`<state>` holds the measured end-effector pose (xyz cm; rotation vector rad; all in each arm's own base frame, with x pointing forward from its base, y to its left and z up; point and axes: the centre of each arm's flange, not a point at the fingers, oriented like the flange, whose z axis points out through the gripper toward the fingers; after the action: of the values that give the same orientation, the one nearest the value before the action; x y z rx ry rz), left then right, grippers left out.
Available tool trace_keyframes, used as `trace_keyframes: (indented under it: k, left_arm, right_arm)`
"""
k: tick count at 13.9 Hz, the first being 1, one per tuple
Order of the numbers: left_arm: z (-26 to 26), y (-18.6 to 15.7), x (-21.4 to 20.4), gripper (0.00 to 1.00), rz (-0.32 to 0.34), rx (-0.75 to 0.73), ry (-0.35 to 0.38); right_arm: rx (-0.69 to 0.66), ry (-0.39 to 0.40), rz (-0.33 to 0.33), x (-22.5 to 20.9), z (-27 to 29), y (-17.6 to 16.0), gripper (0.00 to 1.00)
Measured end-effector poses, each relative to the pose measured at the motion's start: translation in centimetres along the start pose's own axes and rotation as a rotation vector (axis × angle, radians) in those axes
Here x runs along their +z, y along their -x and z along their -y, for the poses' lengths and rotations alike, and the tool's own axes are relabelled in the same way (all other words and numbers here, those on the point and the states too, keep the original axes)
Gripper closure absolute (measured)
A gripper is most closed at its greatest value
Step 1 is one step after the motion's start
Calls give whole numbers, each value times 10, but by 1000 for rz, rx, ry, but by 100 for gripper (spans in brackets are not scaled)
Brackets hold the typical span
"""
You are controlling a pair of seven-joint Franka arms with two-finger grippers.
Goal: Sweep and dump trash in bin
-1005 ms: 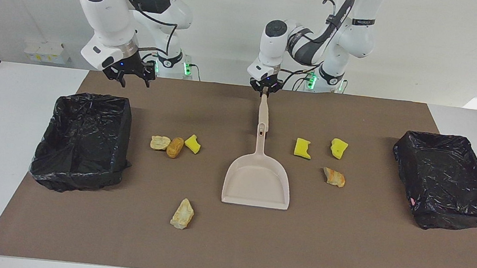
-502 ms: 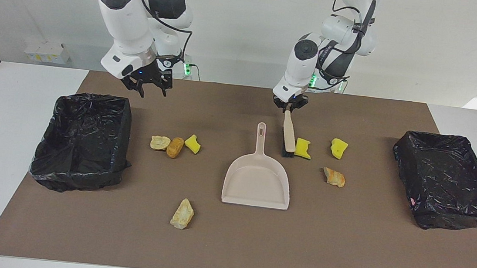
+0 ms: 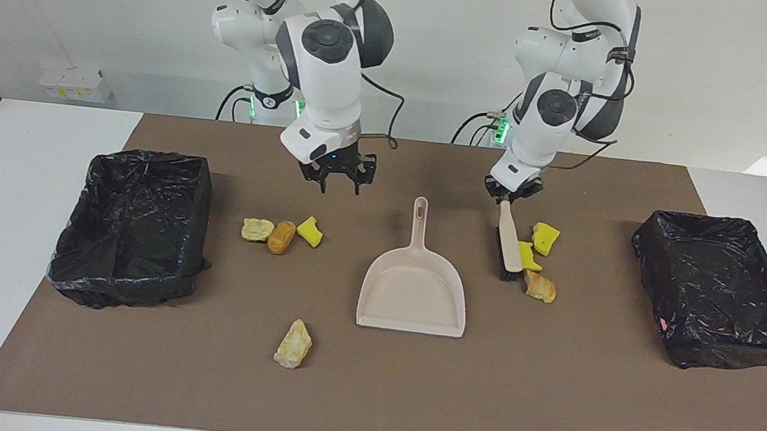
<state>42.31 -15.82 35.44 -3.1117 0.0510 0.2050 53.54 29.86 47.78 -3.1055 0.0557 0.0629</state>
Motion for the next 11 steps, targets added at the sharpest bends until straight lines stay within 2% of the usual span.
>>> trace_keyframes:
  k: [3, 5, 8, 11]
  left_arm:
    - [51, -21, -19, 74, -2, -47, 17]
    - [79, -30, -39, 74, 8, -32, 24]
    - [97, -38, -68, 74, 14, 38, 30]
    - [102, -41, -77, 74, 13, 49, 32]
  right_arm:
    - [74, -32, -45, 30, 76, 26, 31]
    - [89, -15, -92, 58, 115, 42, 31]
    - [73, -22, -148, 87, 140, 45, 32]
    - [66, -2, -156, 100, 134, 35, 32]
